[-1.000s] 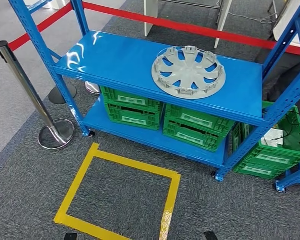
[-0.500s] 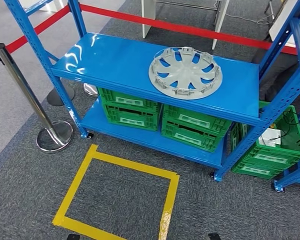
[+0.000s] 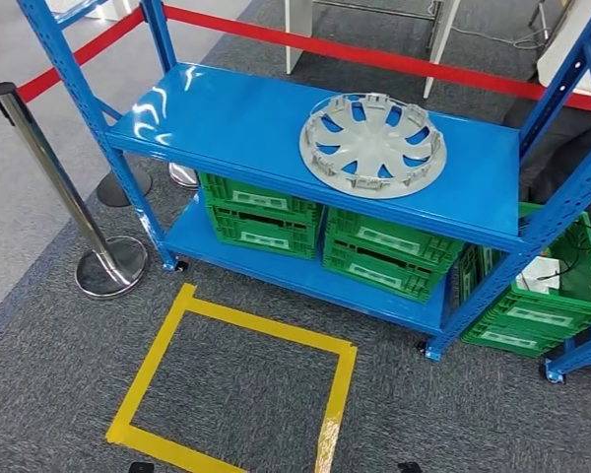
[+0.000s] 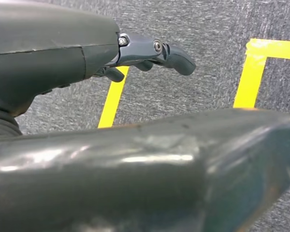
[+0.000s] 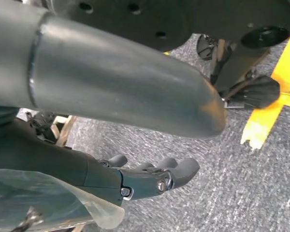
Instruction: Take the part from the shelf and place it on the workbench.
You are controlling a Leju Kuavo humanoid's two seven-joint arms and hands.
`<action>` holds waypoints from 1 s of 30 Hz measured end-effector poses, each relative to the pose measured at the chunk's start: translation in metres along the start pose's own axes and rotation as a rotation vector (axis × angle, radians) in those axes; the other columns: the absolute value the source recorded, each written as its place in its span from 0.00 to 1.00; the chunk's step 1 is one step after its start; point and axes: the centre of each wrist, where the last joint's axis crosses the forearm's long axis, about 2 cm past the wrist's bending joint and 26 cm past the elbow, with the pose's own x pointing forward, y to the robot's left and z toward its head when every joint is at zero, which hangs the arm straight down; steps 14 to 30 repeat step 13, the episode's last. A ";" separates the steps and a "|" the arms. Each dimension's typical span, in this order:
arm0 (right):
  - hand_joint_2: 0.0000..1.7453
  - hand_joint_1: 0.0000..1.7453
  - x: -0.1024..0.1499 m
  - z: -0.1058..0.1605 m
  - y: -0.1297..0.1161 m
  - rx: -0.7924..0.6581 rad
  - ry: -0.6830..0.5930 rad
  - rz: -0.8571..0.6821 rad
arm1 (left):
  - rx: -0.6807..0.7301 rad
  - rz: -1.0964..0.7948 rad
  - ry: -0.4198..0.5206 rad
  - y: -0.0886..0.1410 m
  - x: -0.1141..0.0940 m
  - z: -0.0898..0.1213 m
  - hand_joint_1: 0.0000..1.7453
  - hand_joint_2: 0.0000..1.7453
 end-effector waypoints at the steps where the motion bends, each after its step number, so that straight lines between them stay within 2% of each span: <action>1: 0.00 0.00 0.000 0.000 0.001 0.001 0.000 0.002 | 0.000 0.000 0.000 0.000 0.000 0.000 0.00 0.00; 30: 0.00 0.00 -0.001 0.000 0.003 0.001 0.001 0.020 | 0.010 0.005 0.006 0.004 -0.003 -0.001 0.00 0.00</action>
